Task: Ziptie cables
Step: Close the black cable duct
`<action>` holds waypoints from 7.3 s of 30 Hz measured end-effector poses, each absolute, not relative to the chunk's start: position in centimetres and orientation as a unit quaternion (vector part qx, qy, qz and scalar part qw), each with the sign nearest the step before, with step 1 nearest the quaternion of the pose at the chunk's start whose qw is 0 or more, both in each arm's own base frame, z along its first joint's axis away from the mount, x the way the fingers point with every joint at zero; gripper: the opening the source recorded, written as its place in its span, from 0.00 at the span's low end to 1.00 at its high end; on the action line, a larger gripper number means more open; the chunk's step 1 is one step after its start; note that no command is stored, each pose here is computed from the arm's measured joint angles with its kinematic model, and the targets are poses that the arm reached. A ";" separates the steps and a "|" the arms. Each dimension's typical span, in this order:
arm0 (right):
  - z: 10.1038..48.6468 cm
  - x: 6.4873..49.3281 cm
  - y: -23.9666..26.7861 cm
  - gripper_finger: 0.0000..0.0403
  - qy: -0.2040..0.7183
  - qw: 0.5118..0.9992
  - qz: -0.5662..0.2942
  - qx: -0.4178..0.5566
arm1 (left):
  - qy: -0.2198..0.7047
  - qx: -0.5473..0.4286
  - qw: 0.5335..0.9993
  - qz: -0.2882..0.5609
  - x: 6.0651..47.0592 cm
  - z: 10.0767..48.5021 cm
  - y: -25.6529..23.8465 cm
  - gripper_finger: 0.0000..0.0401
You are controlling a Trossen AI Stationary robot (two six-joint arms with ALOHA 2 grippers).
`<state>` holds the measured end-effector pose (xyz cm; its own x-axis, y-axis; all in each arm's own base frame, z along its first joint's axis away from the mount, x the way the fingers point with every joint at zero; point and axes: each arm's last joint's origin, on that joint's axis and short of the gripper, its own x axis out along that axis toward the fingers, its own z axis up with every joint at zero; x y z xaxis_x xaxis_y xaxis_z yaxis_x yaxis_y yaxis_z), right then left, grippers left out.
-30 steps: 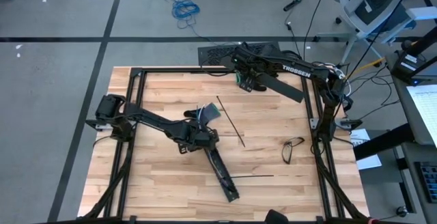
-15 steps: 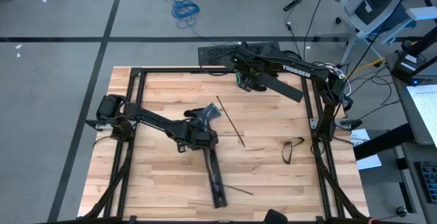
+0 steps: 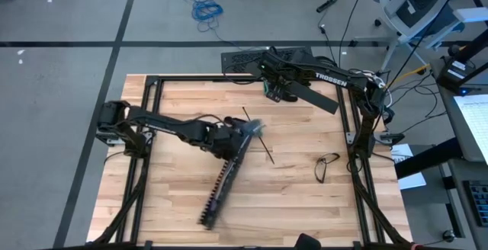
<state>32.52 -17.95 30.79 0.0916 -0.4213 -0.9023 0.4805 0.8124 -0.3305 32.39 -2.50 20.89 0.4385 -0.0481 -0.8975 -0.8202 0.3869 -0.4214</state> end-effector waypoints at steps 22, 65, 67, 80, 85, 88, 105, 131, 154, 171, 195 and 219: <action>30.8 32.2 -18.4 0.58 0.592 0.734 -0.329 0.052 | 0.534 -0.264 0.796 0.110 29.9 25.0 1.8 0.00; 35.6 27.1 -18.1 0.58 0.569 0.733 -0.365 0.071 | 0.573 0.005 0.819 -0.020 38.4 16.7 -3.2 0.11; 35.6 27.0 -18.0 0.58 0.574 0.731 -0.363 0.071 | 0.561 -0.007 0.828 -0.012 38.7 16.6 -3.3 0.15; 35.6 26.8 -18.0 0.58 0.586 0.729 -0.350 0.056 | 0.500 -0.045 0.865 0.002 41.1 20.8 -1.9 0.42; 35.7 26.7 -18.0 0.58 0.591 0.732 -0.336 0.040 | 0.521 0.015 0.853 -0.023 41.3 27.2 -1.0 0.44; 36.3 26.2 -17.8 0.58 0.588 0.737 -0.333 0.029 | 0.556 0.069 0.828 -0.012 39.8 30.4 -0.4 0.44; 37.5 27.2 -11.4 0.58 0.583 0.795 -0.151 0.070 | 0.291 0.089 0.881 0.363 19.4 49.1 2.9 0.45; 27.7 39.5 3.8 0.58 0.596 0.794 -0.012 0.118 | 0.473 0.084 0.867 0.130 14.3 37.2 1.1 0.44; 20.3 42.7 4.4 0.62 0.645 0.759 0.055 0.062 | 0.452 -0.004 0.870 0.195 15.2 26.9 0.0 0.44; 20.5 43.1 4.4 0.62 0.628 0.774 0.052 0.055 | 0.450 0.002 0.869 0.205 15.2 26.9 0.1 0.44; 20.5 43.0 4.4 0.60 0.632 0.772 0.050 0.053 | 0.440 -0.012 0.873 0.211 15.3 27.0 0.1 0.44; 23.3 42.2 4.0 0.57 0.670 0.740 0.009 0.055 | 0.432 -0.002 0.872 0.229 15.3 27.1 0.2 0.44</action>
<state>42.23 4.04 23.31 0.1025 0.0877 -0.9909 0.0607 0.9937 0.0942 15.33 0.23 27.06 0.5216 0.3978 -0.7548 -0.4016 0.8950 0.1942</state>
